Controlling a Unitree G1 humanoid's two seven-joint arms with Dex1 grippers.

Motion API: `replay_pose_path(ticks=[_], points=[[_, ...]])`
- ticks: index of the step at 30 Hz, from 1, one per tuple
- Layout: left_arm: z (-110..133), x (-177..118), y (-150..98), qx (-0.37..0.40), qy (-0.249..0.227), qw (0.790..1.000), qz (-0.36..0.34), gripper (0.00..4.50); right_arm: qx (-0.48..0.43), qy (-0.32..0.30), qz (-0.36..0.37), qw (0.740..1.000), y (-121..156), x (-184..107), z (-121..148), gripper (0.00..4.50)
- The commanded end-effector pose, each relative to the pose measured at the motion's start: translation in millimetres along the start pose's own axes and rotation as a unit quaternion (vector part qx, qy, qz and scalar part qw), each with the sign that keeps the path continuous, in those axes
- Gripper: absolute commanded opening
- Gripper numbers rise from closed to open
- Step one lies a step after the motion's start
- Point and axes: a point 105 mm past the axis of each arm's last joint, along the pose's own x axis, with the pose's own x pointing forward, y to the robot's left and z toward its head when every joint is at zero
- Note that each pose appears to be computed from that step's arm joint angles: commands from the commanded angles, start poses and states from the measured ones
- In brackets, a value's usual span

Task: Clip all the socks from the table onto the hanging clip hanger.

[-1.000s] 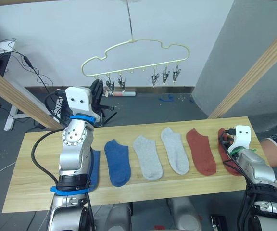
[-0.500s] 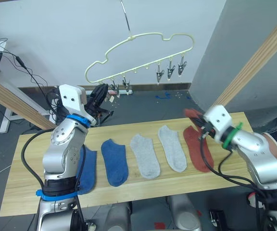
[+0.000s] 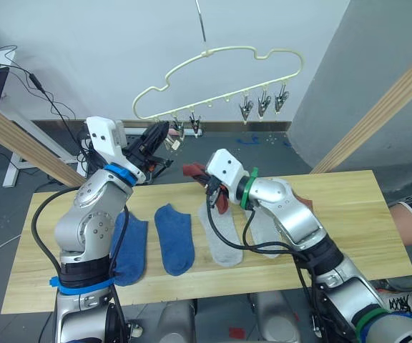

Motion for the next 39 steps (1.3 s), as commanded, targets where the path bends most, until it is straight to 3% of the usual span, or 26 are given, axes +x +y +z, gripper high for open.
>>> replay_pose_path(ticks=[1,35,39], points=[[15,-1,-9,0.002,-0.025,1.000,-0.017,0.00,0.000,-0.029,-0.012,1.000,-2,8,19,0.04],[6,-2,-10,-0.024,-0.013,1.000,-0.006,0.00,0.054,-0.068,-0.048,0.995,-15,30,42,0.04],[3,-4,-10,-0.035,-0.005,0.999,-0.004,1.25,0.053,-0.075,-0.052,0.994,-17,30,45,0.00]])
